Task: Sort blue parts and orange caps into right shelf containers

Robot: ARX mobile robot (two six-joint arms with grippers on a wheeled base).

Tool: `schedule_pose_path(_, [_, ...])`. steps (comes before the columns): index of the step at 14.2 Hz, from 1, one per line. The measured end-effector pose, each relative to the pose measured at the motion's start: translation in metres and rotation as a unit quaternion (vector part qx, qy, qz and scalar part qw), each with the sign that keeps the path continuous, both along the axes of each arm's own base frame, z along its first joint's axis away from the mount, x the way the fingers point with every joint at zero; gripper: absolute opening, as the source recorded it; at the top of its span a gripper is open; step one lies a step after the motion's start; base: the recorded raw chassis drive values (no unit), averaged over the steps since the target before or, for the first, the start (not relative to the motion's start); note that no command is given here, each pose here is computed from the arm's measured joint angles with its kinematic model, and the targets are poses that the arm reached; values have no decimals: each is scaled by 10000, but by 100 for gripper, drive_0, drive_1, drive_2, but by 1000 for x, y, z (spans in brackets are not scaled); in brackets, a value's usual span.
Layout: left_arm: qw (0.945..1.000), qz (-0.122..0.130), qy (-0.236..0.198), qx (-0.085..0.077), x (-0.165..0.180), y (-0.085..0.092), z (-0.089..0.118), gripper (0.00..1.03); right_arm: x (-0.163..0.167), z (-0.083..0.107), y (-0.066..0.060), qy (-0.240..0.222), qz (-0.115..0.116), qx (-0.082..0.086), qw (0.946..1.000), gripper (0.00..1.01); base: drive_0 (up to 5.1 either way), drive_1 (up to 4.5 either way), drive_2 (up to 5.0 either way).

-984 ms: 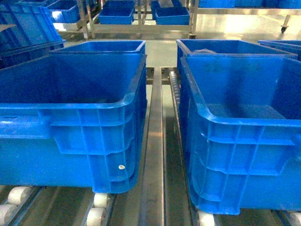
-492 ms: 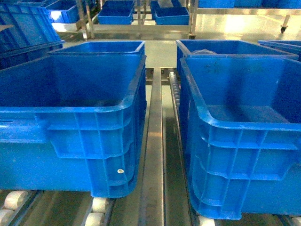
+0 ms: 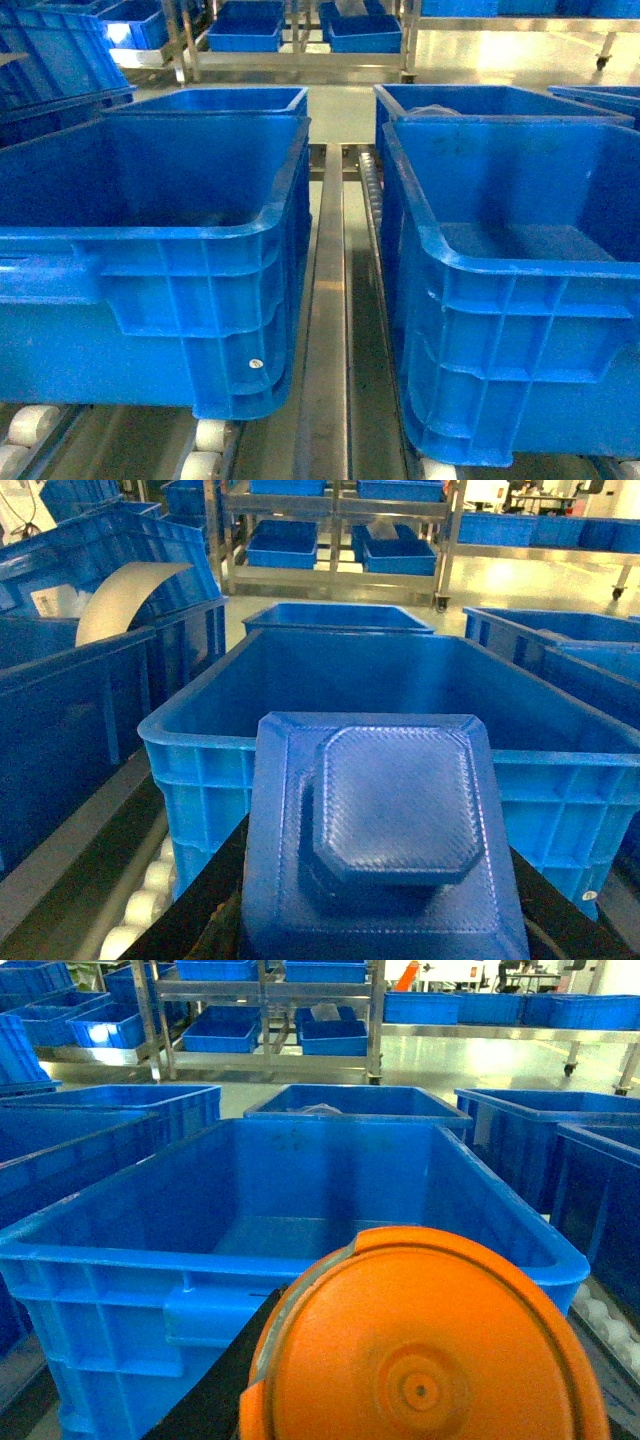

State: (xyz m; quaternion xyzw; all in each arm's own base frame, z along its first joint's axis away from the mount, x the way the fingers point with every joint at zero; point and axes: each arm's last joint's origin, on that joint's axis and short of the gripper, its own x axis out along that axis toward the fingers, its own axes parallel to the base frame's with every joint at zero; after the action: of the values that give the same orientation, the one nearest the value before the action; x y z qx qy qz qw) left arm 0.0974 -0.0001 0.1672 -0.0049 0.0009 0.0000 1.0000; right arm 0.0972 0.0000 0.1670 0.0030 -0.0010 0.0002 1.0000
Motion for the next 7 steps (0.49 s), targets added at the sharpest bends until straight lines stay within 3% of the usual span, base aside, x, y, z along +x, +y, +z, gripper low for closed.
schedule_pose_path(7, [10000,0,0,0,0,0,0,43,0,0,0,0,0,0,10000,44,0,0,0])
